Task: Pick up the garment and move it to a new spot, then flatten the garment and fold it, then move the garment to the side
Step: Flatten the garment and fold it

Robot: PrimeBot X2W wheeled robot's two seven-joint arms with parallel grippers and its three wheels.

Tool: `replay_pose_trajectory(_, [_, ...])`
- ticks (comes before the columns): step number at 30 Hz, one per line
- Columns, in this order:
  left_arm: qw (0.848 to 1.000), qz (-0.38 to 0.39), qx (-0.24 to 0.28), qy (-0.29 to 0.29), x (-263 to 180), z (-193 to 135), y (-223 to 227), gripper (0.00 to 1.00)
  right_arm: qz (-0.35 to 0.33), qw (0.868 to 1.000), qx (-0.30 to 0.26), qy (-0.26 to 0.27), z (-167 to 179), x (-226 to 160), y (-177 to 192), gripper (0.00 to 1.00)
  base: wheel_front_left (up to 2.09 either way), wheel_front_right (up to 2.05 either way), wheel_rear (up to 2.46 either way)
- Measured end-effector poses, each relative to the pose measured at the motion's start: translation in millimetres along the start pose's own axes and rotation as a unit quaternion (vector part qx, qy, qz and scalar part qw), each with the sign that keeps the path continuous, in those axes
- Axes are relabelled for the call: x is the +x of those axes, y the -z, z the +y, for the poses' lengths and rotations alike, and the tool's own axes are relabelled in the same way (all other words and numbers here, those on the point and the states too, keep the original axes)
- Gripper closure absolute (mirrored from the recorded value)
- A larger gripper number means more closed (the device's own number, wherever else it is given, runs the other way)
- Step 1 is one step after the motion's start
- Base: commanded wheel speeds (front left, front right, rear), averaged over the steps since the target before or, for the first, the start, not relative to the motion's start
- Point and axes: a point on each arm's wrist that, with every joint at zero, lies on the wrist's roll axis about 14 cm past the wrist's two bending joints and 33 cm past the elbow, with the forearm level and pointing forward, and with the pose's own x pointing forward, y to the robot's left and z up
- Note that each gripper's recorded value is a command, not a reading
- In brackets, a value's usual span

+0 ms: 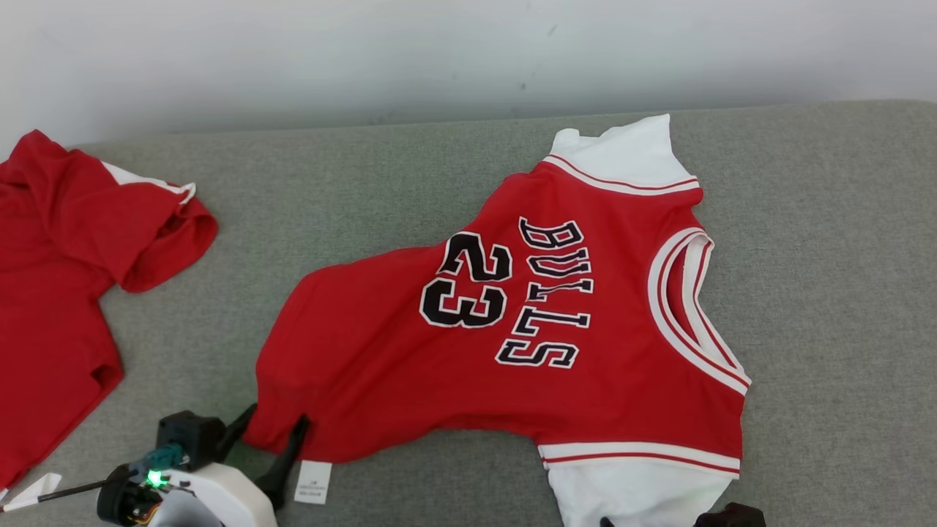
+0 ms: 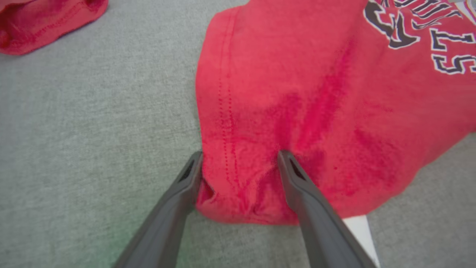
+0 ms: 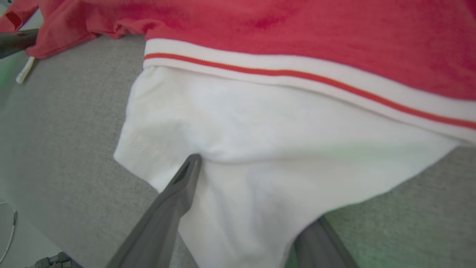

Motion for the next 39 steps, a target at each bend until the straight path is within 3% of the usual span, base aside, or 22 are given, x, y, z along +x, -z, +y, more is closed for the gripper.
replay_pose_trajectory(2, [1.000, 0.005, -0.007, 0.008, 0.1, -4.6, 1.4, 0.02, 0.000, 1.000, 0.002, -0.002, 0.9, 1.1, -0.5, 0.00, 0.00, 0.00, 0.00])
replay_pose_trajectory(5, [1.000, 0.012, -0.013, 0.021, -0.7, -11.4, 2.8, 0.52, -0.002, 1.000, 0.004, -0.006, 2.9, 1.7, -0.7, 0.00, 0.00, 0.00, 0.00])
replay_pose_trajectory(6, [0.999, 0.013, -0.015, 0.026, -1.2, -13.5, 2.9, 0.66, -0.002, 1.000, 0.004, -0.007, 3.4, 2.1, -0.9, 0.06, 0.00, 0.00, 0.00])
replay_pose_trajectory(7, [0.999, 0.015, -0.016, 0.030, -1.5, -16.0, 3.2, 0.89, -0.004, 1.000, 0.003, -0.008, 3.6, 2.5, -1.7, 0.55, 0.00, 0.00, 0.00])
replay_pose_trajectory(8, [0.999, 0.015, -0.018, 0.033, -1.8, -18.0, 2.9, 1.00, -0.005, 1.000, 0.002, -0.009, 3.8, 3.1, -2.4, 0.79, 0.00, 0.00, 0.00])
replay_pose_trajectory(9, [0.999, 0.017, -0.020, 0.038, -2.2, -21.3, 3.5, 1.00, -0.009, 1.000, 0.002, -0.010, 4.9, 3.4, -3.6, 1.00, 0.00, 0.00, 0.00])
replay_pose_trajectory(13, [0.998, 0.014, -0.037, 0.046, -5.0, -27.8, -0.4, 1.00, -0.024, 0.999, 0.010, -0.030, 18.2, 5.9, -11.4, 1.00, 0.00, 0.00, 0.00])
replay_pose_trajectory(17, [0.995, -0.007, -0.087, 0.051, -10.2, -34.6, -11.4, 1.00, -0.053, 0.998, 0.029, -0.032, 17.4, -0.7, -24.1, 1.00, 0.00, 0.00, 0.00])
replay_pose_trajectory(24, [0.979, -0.093, -0.166, 0.075, -29.9, -45.6, -67.0, 1.00, -0.188, 0.981, 0.042, -0.017, -8.7, -40.5, -99.6, 1.00, 0.00, 0.00, 0.00])
replay_pose_trajectory(28, [0.964, -0.151, -0.192, 0.106, -50.6, -59.4, -112.0, 1.00, -0.264, 0.964, 0.024, -0.013, -19.8, -80.1, -149.2, 1.00, 0.00, 0.00, 0.00])
replay_pose_trajectory(32, [0.938, -0.210, -0.219, 0.169, -80.9, -90.3, -163.8, 1.00, -0.331, 0.943, 0.000, -0.037, -8.0, -123.3, -196.8, 1.00, 0.00, 0.00, 0.00])
replay_pose_trajectory(39, [0.894, -0.289, -0.208, 0.271, -147.1, -142.6, -239.2, 1.00, -0.457, 0.885, -0.054, -0.076, 20.5, -215.9, -272.4, 1.00, 0.00, 0.00, 0.00])
